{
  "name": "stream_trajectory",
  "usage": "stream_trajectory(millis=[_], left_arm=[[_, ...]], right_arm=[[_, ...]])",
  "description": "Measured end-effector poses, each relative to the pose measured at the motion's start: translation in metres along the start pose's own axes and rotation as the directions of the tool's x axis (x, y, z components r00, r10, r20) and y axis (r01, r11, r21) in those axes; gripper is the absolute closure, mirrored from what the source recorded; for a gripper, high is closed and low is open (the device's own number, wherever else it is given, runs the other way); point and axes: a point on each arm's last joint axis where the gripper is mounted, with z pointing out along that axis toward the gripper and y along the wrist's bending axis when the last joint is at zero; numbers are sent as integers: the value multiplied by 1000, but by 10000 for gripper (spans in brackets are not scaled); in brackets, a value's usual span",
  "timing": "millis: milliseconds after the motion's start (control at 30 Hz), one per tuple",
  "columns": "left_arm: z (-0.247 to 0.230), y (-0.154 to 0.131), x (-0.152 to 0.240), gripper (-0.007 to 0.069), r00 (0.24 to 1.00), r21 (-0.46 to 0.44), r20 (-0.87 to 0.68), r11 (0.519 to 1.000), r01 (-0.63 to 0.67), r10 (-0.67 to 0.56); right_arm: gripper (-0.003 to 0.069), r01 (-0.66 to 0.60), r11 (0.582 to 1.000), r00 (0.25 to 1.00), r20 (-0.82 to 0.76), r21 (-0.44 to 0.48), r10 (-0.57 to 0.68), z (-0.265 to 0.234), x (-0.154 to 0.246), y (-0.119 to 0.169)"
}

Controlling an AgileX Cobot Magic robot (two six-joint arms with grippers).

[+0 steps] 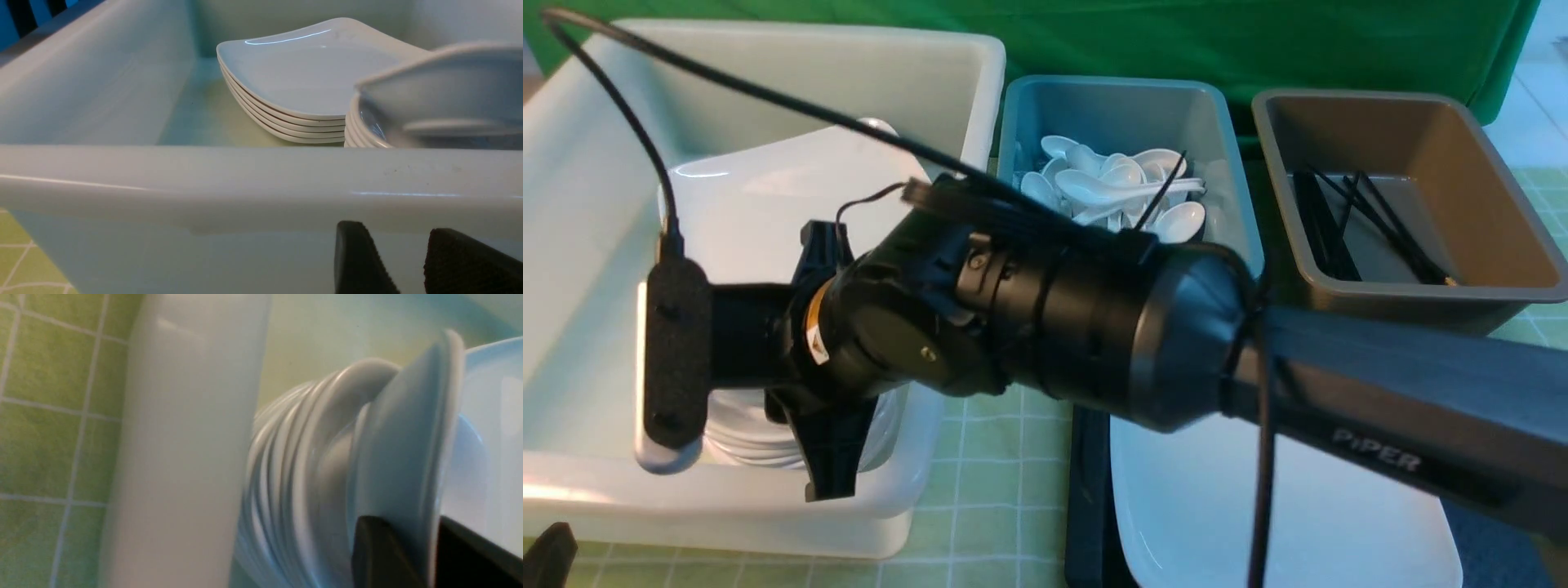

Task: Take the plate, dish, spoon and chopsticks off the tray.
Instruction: Use the right arm to put the small plate into the large storage box on the left, then use the left arm to grab a plate from the dinner plate

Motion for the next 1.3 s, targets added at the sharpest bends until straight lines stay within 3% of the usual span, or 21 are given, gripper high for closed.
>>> stream_trajectory(millis=[100,200,367,533,700,733,800,867,967,1033,1067,1133,1167,1200,1300], left_arm=[[0,0,0,393,1000,0,0,1000,0,0],[0,0,0,393,1000,0,0,1000,1,-1],[0,0,0,393,1000,0,0,1000,1,-1],[0,0,0,393,1000,0,0,1000,1,-1],[0,0,0,393,1000,0,-1,1000,1,-1],[0,0,0,393,1000,0,-1,1000,1,-1],[0,0,0,393,1000,0,-1,1000,1,-1],[0,0,0,393,1000,2,0,1000,11,-11],[0,-2,-2,393,989,26,15,989,148,-148],[0,-5,-7,393,864,88,33,862,499,-503],[0,-6,-7,393,845,93,30,843,529,-533],[-1,-9,-10,393,564,147,-17,556,818,-826],[-1,-9,-10,393,549,149,-20,540,828,-836],[-1,-9,-12,393,455,160,-34,445,881,-890],[-1,-8,-13,393,389,171,-25,380,909,-921]], right_arm=[[386,0,1000,1000,-16,-9,0,2,1,1],[349,-11,1000,999,-33,-16,11,-6,0,-2],[340,-44,999,998,-42,-15,43,-42,-11,-12],[342,-72,997,996,-58,2,72,-114,-24,-29],[484,-190,980,972,-132,55,196,-177,-19,-38],[568,-241,966,960,-121,99,252,-197,-17,-41],[626,-289,946,949,-81,148,303,-227,-14,-44],[646,-334,927,938,-39,171,346,-253,-11,-43],[656,-410,891,911,35,195,411,-294,-1,-38],[658,-488,849,873,91,203,480,-333,17,-25],[658,-496,844,868,105,205,485,-340,20,-24],[658,-551,810,835,132,201,535,-367,43,-5],[658,-553,809,833,133,201,537,-369,45,-4],[657,-571,797,821,137,198,554,-380,61,10],[653,-584,788,812,132,196,569,-393,89,33]])
